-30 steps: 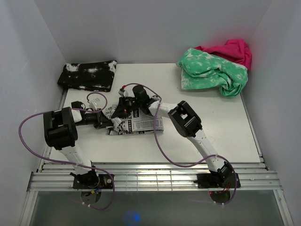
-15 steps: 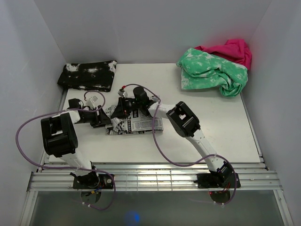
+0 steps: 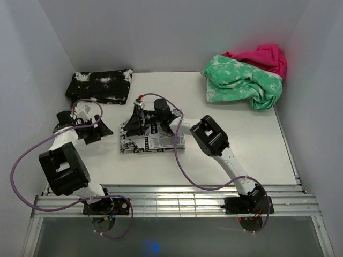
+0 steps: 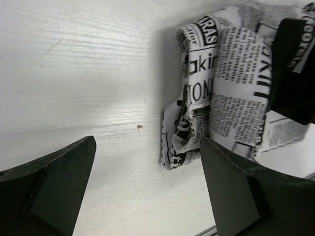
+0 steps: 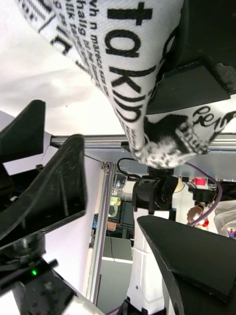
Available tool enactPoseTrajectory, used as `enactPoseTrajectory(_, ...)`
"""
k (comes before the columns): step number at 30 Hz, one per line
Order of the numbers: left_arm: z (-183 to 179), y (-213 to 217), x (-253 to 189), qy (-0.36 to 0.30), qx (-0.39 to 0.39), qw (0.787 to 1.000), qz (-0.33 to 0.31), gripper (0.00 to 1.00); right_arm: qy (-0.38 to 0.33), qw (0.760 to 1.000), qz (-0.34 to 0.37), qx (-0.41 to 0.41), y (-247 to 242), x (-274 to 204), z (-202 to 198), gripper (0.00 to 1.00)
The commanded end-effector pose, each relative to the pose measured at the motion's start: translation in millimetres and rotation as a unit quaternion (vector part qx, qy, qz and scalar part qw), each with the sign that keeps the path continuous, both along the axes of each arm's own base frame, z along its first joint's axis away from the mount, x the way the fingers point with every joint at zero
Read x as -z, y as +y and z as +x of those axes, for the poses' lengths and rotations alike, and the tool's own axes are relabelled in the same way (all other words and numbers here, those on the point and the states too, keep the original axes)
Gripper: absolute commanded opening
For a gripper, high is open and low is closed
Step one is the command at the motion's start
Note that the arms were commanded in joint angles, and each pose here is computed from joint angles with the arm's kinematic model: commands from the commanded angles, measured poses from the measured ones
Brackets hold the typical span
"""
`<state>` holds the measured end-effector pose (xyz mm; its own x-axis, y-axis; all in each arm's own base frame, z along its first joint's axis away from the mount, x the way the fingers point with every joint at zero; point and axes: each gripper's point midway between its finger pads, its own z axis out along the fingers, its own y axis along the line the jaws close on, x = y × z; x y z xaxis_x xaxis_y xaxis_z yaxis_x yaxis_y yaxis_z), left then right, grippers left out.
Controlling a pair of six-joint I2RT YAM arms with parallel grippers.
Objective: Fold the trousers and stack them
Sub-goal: Fold the trousers
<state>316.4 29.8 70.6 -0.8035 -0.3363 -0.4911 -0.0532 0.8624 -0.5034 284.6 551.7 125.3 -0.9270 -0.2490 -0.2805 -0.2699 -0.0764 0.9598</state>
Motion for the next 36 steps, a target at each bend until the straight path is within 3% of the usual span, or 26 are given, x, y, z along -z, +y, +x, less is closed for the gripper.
enactPoseTrajectory(1,14,-11,-59,-0.1,0.057,0.992,-0.045,0.98,-0.071,0.994,0.079,-0.006,-12,-79,0,0.89)
enactPoseTrajectory(3,17,-23,-80,-0.133,0.089,0.985,-0.066,0.98,-0.094,0.991,0.099,-0.004,-20,-97,4,0.89)
enactPoseTrajectory(6,19,-31,-94,-0.158,0.118,0.979,-0.05,0.98,-0.13,0.984,0.122,-0.012,-33,-133,2,0.88)
enactPoseTrajectory(11,19,-65,-112,-0.196,0.182,0.964,0.001,0.94,-0.148,0.981,0.124,-0.002,-63,-152,13,0.75)
enactPoseTrajectory(13,17,-84,-114,-0.199,0.208,0.958,0.004,0.88,-0.157,0.981,0.115,0.017,-92,-156,34,0.65)
enactPoseTrajectory(17,12,-136,-98,-0.174,0.282,0.943,-0.032,0.73,-0.126,0.989,0.049,0.067,-163,-114,76,0.4)
enactPoseTrajectory(20,20,-141,-78,-0.135,0.256,0.955,-0.063,0.7,-0.098,0.992,0.018,0.081,-198,-90,73,0.31)
enactPoseTrajectory(22,28,-133,-53,-0.086,0.205,0.972,-0.077,0.71,-0.098,0.992,0.006,0.081,-205,-84,67,0.3)
enactPoseTrajectory(23,41,-122,-52,-0.101,0.179,0.975,-0.079,0.72,-0.123,0.989,0.001,0.079,-205,-75,66,0.31)
enactPoseTrajectory(28,60,-104,-29,-0.069,0.124,0.975,-0.17,0.74,-0.093,0.992,-0.049,0.075,-202,-34,59,0.31)
enactPoseTrajectory(36,71,-75,7,-0.047,0.088,0.977,-0.188,0.81,-0.071,0.985,-0.138,0.074,-210,51,54,0.33)
